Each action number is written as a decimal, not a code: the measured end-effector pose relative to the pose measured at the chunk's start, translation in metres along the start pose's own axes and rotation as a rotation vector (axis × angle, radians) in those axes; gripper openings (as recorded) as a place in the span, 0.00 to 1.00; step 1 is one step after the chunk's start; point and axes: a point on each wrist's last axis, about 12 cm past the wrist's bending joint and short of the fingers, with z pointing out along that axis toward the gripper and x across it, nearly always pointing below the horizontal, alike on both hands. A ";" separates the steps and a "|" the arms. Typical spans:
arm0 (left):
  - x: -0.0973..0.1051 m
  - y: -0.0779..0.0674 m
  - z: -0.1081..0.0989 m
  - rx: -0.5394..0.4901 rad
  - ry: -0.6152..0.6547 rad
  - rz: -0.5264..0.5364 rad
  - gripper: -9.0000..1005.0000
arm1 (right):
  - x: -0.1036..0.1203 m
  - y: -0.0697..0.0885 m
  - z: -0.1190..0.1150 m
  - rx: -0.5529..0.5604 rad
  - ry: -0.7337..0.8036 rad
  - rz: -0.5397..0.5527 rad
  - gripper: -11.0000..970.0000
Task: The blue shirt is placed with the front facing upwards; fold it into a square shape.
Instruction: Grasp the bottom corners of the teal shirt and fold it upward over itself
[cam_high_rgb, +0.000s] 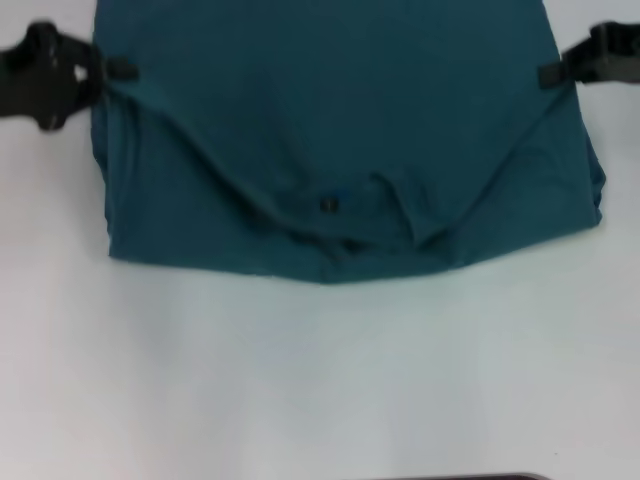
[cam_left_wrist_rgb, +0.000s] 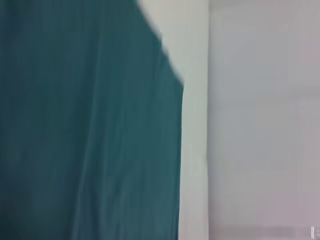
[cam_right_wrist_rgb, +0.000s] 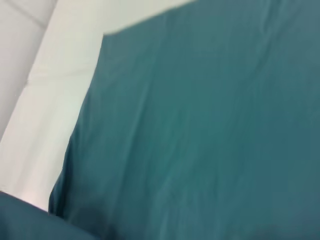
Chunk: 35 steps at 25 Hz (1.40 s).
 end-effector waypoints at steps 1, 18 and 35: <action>-0.004 0.001 0.004 0.011 -0.050 0.006 0.03 | -0.002 0.000 0.003 0.003 -0.018 0.001 0.03; -0.027 0.016 0.038 -0.141 -0.324 0.062 0.03 | -0.038 0.007 0.054 0.228 -0.248 -0.184 0.03; -0.053 -0.012 0.066 -0.248 -0.349 0.201 0.03 | -0.057 0.014 0.070 0.365 -0.301 -0.291 0.03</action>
